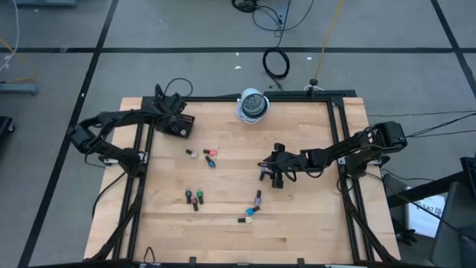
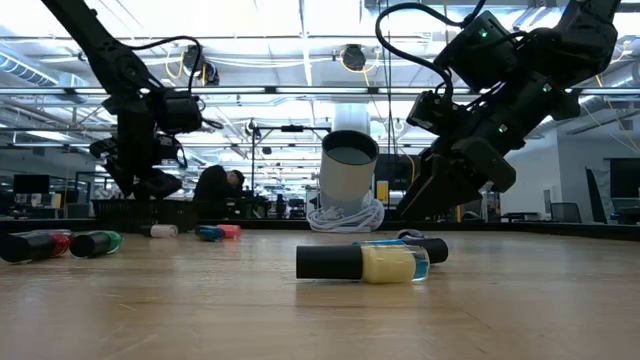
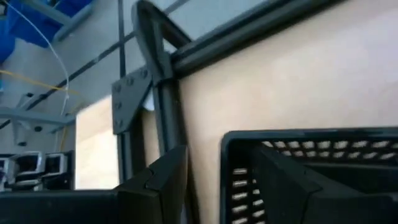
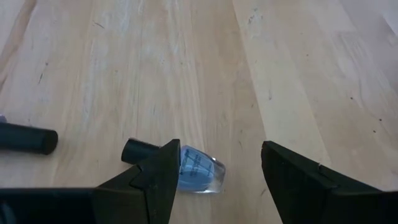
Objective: Pick & Place Nail Polish
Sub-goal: Adjust the black basket
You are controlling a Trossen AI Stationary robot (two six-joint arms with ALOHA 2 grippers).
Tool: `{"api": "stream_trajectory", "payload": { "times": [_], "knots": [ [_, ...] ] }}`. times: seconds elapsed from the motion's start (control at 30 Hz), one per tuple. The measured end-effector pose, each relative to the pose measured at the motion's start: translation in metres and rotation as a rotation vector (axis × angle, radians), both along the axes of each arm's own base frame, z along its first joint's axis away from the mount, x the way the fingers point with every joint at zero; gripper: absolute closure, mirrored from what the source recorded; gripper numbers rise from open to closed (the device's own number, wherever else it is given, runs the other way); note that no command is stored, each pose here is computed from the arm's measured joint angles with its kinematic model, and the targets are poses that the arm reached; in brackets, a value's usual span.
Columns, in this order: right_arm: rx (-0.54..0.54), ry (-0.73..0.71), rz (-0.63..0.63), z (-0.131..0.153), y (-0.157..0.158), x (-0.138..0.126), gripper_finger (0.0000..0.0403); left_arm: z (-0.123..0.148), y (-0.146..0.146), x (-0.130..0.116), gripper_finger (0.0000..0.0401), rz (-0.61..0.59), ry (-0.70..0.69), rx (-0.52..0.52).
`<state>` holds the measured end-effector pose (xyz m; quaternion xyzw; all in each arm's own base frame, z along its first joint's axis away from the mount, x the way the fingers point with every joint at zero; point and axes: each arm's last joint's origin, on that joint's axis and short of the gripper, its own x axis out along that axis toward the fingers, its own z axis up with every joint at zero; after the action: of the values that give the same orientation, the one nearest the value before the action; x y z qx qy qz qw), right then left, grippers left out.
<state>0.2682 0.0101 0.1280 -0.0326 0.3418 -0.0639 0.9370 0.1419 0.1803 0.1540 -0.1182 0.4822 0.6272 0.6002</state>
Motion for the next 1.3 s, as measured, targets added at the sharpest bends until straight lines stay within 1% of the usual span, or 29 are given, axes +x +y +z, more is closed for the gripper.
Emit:
{"api": "stream_trajectory", "payload": {
  "times": [0.07,0.2,0.37,0.43,0.53,0.7,0.87,0.97,1.03,1.1,1.2,1.3],
  "knots": [
    [0.002,-0.003,-0.002,0.0,0.0,0.0,0.0191,0.0,-0.001,0.0,0.0222,0.011,-0.001,0.003],
    [0.002,-0.004,-0.002,0.0,0.0,0.0,0.019,0.001,-0.001,0.0,0.0222,0.074,0.014,0.07],
    [0.002,-0.006,-0.002,0.0,0.0,0.0,0.019,0.002,-0.001,-0.001,0.0222,0.094,0.015,0.088],
    [0.002,-0.006,-0.002,0.0,0.0,0.0,0.019,0.001,-0.003,0.001,0.0222,0.103,-0.007,0.085],
    [0.005,-0.007,-0.003,0.0,0.0,0.0,0.0191,0.005,-0.01,0.003,0.0222,0.087,-0.116,0.023],
    [0.015,-0.008,-0.012,0.0,0.0,0.0,0.0191,0.022,-0.034,0.015,0.0222,-0.033,-0.345,-0.095],
    [-0.007,-0.007,0.004,0.001,0.0,0.001,0.019,0.045,-0.063,0.036,0.0222,-0.183,-0.58,-0.087],
    [-0.007,-0.025,0.002,0.002,-0.001,0.002,0.019,0.05,-0.082,0.053,0.0222,-0.307,-0.7,-0.15],
    [-0.004,-0.039,-0.004,0.003,-0.002,0.003,0.0191,0.046,-0.094,0.063,0.0222,-0.352,-0.714,-0.19],
    [-0.004,-0.049,-0.007,0.004,-0.003,0.003,0.019,0.04,-0.103,0.07,0.0222,-0.358,-0.697,-0.208],
    [-0.01,-0.048,-0.002,0.004,-0.003,0.003,0.019,0.03,-0.113,0.075,0.0222,-0.319,-0.644,-0.2],
    [-0.011,-0.048,0.002,0.004,-0.003,0.003,0.019,0.017,-0.117,0.074,0.0222,-0.245,-0.56,-0.197]
  ]
}}
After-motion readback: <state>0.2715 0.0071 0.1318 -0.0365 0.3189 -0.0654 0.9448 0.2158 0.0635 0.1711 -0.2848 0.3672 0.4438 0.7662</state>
